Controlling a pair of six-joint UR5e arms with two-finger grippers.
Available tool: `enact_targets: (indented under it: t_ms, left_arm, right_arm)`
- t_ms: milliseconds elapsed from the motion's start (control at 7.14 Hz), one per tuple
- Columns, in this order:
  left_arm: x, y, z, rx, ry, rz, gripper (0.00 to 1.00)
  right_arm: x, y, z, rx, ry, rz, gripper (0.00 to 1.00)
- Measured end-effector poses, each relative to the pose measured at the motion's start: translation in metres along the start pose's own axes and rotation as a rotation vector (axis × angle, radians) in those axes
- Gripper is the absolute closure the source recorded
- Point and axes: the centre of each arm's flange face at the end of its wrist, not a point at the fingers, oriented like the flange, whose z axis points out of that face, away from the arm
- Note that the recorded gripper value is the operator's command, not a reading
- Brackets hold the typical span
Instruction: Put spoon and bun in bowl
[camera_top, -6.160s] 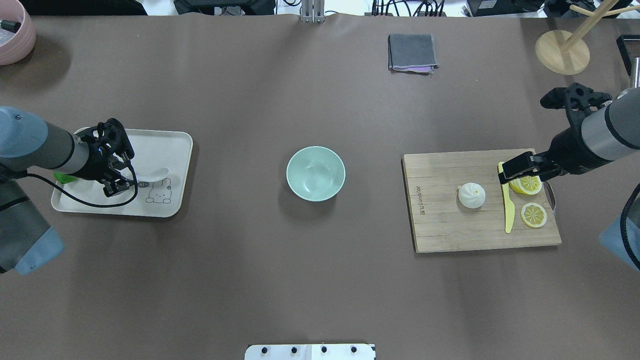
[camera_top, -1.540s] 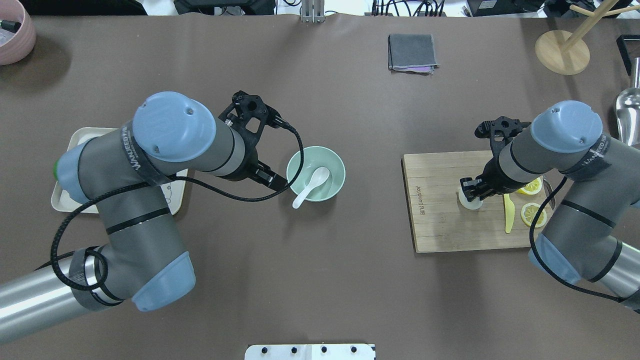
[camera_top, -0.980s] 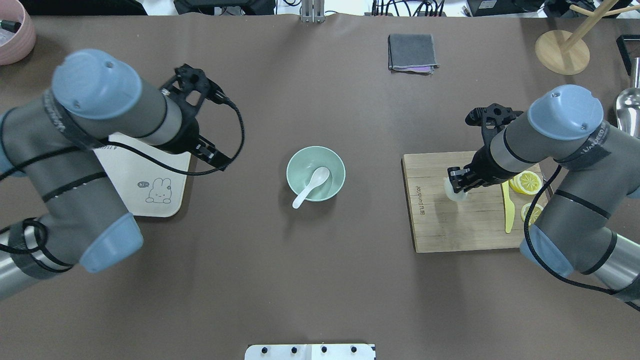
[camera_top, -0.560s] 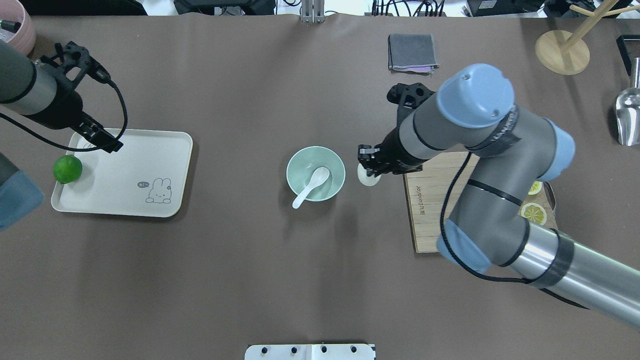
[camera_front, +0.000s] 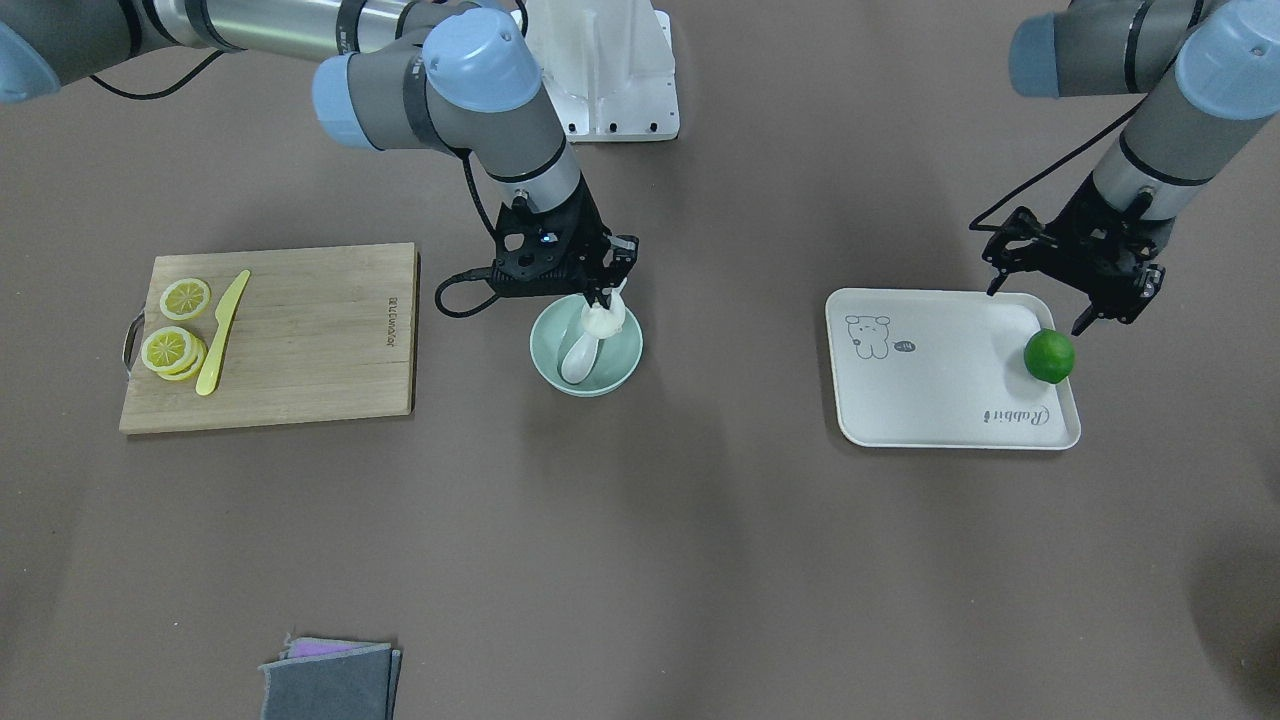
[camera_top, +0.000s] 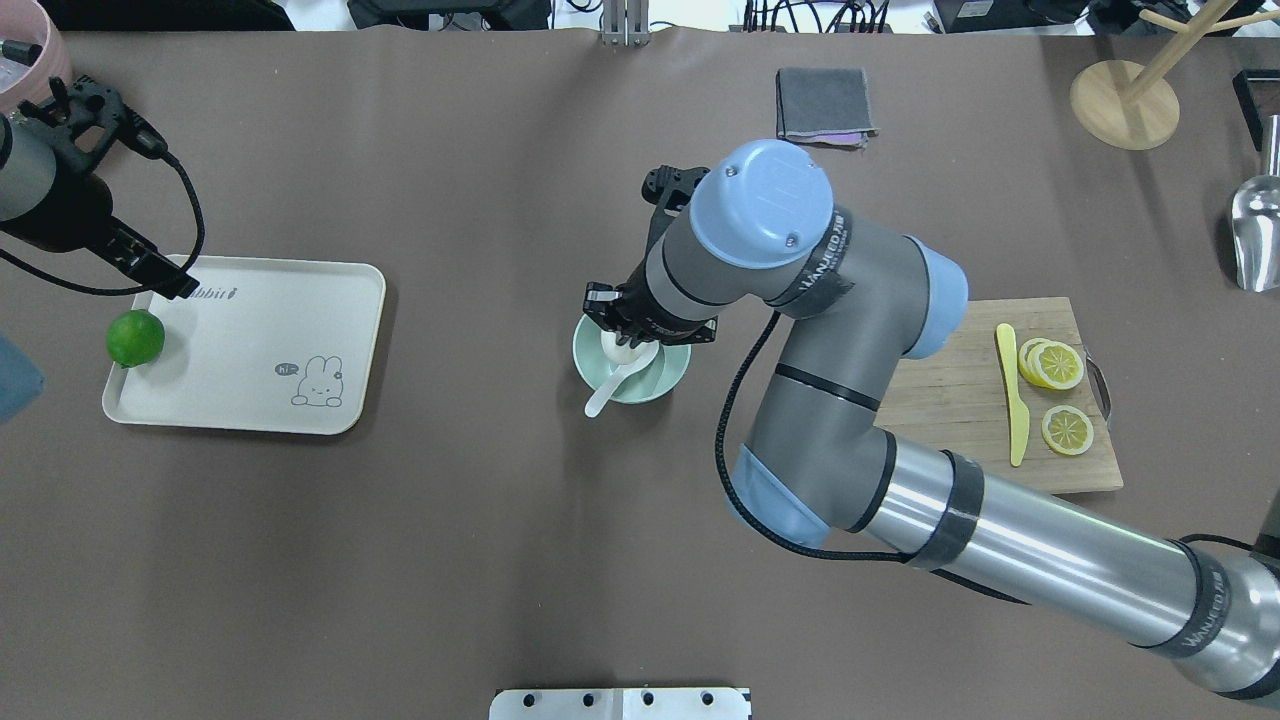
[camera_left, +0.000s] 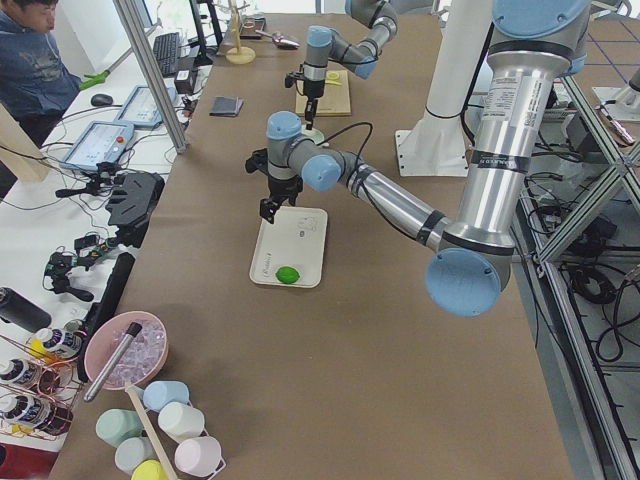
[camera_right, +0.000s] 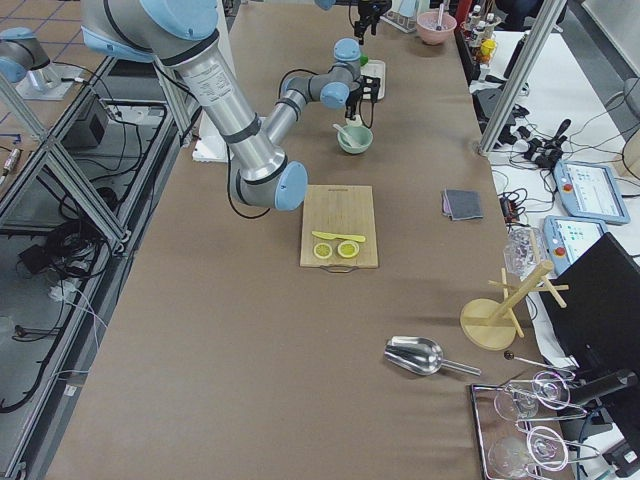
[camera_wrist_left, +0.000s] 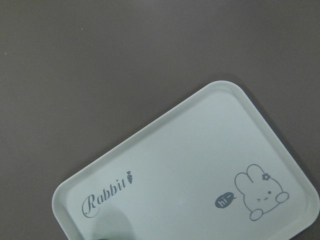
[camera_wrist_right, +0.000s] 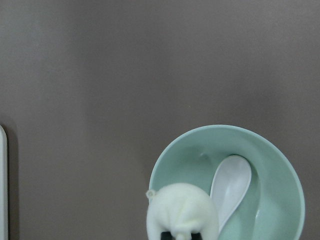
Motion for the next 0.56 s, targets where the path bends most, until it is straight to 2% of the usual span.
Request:
enact_targets:
  t_ms: [280,560]
  left_arm:
    - [-0.01,0.003,-0.004,0.001,-0.012,-0.019,0.03]
    - [-0.034,0.014,-0.009,-0.004,-0.029,-0.064,0.03]
  right_arm:
    - [0.018,0.005,-0.006,0.007,0.002,-0.027,0.0]
    - [0.086,-0.012,-0.032,-0.012,0.015,-0.099,0.0]
